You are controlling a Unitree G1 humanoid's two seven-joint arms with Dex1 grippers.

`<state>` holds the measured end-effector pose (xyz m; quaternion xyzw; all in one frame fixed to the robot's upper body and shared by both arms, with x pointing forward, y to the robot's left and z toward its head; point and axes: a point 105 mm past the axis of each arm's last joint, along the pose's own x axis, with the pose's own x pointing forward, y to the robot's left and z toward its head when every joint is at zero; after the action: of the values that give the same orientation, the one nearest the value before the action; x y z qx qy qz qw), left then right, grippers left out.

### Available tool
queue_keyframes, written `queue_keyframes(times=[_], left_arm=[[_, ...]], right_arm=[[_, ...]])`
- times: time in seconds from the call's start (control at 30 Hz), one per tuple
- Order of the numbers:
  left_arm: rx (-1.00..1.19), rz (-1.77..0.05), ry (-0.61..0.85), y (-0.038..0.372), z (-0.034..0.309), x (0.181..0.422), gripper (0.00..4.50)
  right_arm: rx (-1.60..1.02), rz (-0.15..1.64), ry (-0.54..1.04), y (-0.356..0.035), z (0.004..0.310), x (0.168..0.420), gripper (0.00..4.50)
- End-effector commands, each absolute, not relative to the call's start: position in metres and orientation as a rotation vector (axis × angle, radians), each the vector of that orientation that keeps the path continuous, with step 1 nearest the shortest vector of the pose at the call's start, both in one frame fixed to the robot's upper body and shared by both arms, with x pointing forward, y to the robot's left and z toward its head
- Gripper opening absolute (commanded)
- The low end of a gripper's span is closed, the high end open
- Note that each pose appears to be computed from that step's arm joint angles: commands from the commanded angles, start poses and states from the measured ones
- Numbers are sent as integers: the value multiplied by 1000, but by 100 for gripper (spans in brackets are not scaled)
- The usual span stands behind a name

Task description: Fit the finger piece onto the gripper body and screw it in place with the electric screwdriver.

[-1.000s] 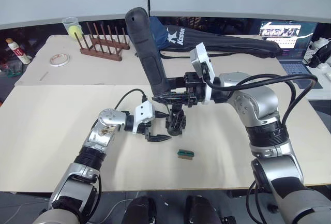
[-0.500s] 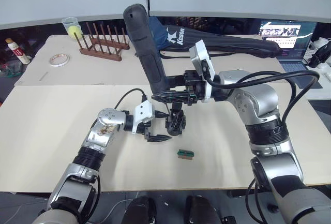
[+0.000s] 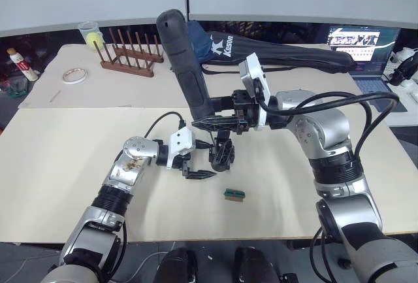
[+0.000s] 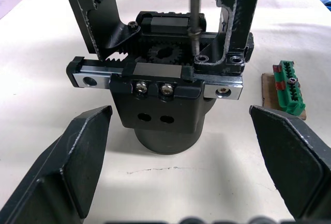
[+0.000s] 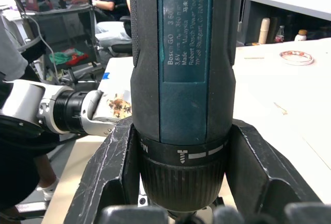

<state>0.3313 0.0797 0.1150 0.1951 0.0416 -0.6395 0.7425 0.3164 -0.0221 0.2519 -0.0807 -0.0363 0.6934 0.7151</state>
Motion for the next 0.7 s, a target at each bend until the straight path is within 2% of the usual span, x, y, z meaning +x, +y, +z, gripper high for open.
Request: queue_keyframes(times=[0.03,0.7], left_arm=[[438,-1404,43,80,127,331,450],[439,-1404,47,79,126,332,450]], right_arm=[[-201,1563,-167,-22,266,309,190],[-182,1574,-173,-24,275,302,190]])
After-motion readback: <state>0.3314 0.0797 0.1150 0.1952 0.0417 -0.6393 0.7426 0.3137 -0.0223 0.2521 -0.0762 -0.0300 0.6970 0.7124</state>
